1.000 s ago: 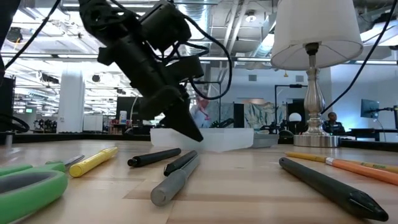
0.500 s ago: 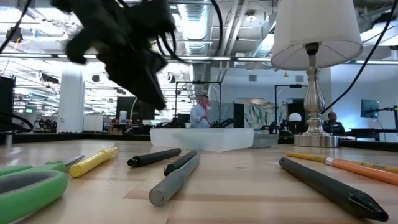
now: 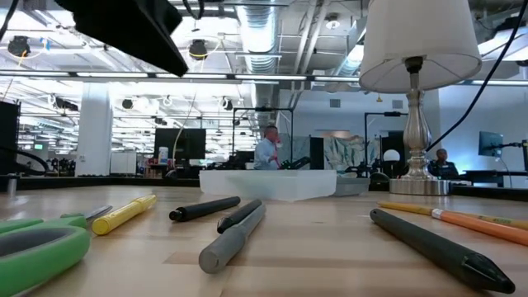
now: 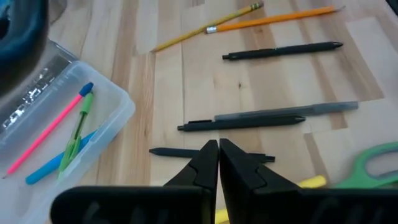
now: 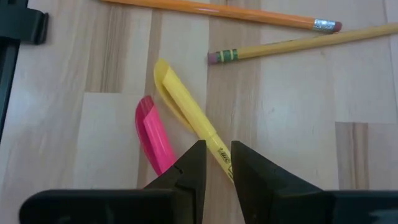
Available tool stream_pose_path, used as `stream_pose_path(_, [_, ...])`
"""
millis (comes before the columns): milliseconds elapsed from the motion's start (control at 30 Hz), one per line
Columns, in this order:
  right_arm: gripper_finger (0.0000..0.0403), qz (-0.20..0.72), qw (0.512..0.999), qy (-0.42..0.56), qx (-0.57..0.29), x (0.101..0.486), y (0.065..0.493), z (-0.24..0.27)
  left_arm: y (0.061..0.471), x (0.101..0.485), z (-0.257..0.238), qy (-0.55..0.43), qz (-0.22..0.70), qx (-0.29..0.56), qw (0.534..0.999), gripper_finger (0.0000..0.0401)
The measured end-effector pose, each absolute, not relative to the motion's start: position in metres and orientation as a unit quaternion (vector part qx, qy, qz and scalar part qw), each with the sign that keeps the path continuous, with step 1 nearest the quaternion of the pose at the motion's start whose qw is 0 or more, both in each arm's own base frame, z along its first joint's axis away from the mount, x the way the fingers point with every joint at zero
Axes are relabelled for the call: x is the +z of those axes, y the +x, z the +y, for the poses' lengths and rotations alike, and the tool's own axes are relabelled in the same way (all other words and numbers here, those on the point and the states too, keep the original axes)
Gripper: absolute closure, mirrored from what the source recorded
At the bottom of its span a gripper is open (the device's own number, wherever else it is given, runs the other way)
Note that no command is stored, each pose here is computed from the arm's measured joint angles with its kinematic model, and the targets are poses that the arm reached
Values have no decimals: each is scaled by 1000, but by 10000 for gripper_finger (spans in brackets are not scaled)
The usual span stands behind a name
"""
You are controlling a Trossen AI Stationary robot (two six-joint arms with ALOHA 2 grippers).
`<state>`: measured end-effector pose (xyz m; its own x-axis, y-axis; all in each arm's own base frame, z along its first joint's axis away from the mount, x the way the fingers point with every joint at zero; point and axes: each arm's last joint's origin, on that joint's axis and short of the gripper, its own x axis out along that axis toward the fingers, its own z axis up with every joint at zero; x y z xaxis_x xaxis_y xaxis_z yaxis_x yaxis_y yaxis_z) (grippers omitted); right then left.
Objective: Pick & place school supplies into a supply box
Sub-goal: Put the right yellow pen into the black supply box
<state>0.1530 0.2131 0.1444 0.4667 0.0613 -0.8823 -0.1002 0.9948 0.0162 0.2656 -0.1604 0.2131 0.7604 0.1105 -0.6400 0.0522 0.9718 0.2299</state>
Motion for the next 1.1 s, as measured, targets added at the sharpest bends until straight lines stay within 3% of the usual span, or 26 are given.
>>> stream_pose_path(533, [335,511,854,-62,75,144,154,213,244,214,-187,133,316,40,939,392])
stream_pose_path(833, [335,543,834,-69,69,116,166,217,242,213,-187,126,317,53,938,392])
stream_pose_path(1100, [336,558,827,-56,49,115,166,213,242,213,-187,126,316,56,939,392])
